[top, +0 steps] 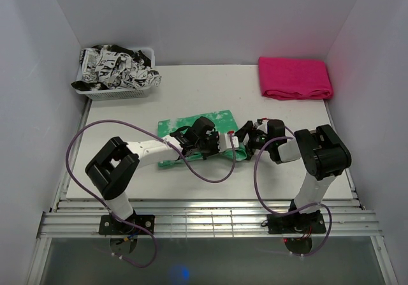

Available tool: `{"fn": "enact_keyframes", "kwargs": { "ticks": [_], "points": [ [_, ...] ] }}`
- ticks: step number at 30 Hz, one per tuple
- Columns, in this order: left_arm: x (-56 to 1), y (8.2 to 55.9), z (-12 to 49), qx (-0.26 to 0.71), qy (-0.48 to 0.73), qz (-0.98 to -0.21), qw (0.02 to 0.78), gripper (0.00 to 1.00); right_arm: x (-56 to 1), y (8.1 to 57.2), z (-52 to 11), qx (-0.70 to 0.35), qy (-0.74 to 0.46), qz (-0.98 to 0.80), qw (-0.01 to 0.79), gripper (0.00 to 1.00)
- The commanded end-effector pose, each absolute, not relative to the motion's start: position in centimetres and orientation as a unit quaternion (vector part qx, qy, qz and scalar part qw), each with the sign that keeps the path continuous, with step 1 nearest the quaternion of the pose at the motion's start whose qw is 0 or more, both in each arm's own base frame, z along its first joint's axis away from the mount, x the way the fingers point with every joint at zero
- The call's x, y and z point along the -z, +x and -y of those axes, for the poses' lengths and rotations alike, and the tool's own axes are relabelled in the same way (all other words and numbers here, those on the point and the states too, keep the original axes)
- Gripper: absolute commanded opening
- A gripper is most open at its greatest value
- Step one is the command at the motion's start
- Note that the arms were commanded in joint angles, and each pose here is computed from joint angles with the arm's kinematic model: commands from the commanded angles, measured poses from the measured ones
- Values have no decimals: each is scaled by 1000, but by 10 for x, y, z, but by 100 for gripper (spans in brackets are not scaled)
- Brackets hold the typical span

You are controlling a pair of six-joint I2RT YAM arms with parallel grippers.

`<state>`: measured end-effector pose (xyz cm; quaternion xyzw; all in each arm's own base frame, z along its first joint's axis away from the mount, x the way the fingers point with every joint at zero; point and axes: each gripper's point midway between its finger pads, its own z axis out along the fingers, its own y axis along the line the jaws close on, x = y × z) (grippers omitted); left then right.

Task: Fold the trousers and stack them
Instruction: Neatly place the folded trousers to the corner

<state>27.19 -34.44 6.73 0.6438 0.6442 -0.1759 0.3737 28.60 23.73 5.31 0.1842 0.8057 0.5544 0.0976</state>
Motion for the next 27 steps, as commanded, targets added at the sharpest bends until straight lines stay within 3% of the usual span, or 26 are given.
{"fn": "enact_keyframes", "kwargs": {
  "ticks": [1,2,4,5,6,7,9,10,16,20,21,23,27],
  "points": [
    [-103,272,361,207,633,-619,416,0,-51,296,-250,-560,182,-802,105,94],
    [-102,272,361,209,630,-622,415,0,-51,296,-252,-562,177,-801,106,98],
    [-101,273,360,207,625,-630,412,0,-58,300,-255,-570,159,-798,112,76],
    [-103,274,359,204,621,-634,414,5,-62,304,-254,-573,151,-796,119,65],
    [-106,277,357,199,613,-641,417,15,-73,314,-257,-577,134,-794,132,43],
    [-109,280,354,195,606,-647,419,37,-73,318,-256,-570,109,-801,148,32],
    [-124,281,347,205,584,-662,424,52,-77,326,-254,-548,92,-817,156,15],
    [-130,288,338,206,569,-671,429,56,-90,346,-254,-537,48,-817,206,8],
    [-185,321,278,185,483,-711,476,64,-147,418,-240,-424,-105,-831,344,8],
    [-198,332,242,147,437,-737,494,79,-170,456,-213,-375,-130,-827,398,8],
    [-199,336,232,139,425,-744,497,88,-173,464,-207,-360,-147,-824,413,8],
    [-197,335,222,132,408,-753,500,98,-195,490,-188,-333,-154,-811,455,8],
    [-192,335,207,127,383,-767,499,98,-221,520,-155,-299,-195,-795,490,8]
  ]
}}
